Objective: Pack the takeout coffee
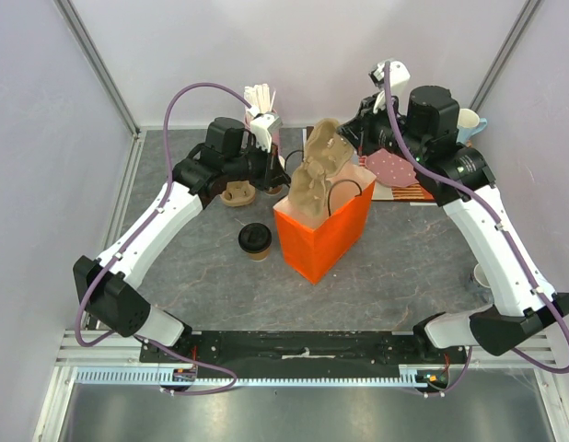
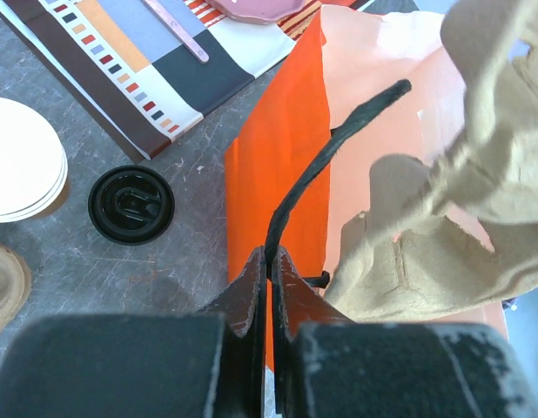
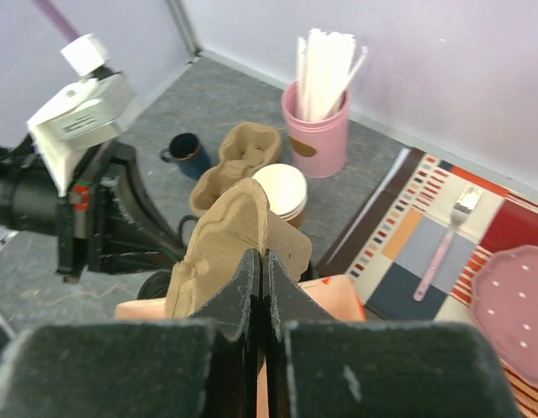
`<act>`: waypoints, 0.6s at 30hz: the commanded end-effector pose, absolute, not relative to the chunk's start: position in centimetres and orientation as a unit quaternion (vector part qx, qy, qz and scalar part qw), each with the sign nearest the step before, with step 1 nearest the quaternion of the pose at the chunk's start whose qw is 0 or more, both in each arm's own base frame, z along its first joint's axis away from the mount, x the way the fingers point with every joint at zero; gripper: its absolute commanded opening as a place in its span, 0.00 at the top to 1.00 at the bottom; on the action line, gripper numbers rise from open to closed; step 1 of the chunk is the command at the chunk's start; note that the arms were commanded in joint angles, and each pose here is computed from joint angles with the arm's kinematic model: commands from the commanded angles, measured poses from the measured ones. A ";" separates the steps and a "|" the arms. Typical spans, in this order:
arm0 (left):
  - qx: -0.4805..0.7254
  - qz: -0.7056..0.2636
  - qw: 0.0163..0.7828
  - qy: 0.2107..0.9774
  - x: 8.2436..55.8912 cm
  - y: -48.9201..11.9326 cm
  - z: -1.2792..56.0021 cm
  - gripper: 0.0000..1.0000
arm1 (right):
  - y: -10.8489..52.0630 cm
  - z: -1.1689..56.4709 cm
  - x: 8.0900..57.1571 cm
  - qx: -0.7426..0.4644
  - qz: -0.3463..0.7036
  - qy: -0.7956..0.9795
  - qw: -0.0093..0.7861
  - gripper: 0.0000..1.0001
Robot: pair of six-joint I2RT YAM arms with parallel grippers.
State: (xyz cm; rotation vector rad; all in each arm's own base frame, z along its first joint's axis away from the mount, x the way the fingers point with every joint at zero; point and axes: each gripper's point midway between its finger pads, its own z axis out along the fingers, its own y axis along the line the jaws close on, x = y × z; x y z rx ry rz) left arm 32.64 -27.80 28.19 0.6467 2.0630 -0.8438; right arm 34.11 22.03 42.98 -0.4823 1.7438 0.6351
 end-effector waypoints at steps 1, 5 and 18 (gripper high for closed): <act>0.256 -0.347 0.427 0.794 32.3 -27.9 30.9 0.98 | 19.8 43.7 35.7 -0.160 0.217 0.746 0.608 1.00; 0.257 -0.346 0.428 0.795 32.4 -27.9 31.0 0.98 | 21.0 42.4 34.5 -0.186 0.249 0.753 0.581 1.00; 0.256 -0.344 0.432 0.793 32.4 -27.8 31.2 0.98 | 21.0 37.4 31.4 -0.185 0.279 0.787 0.518 1.00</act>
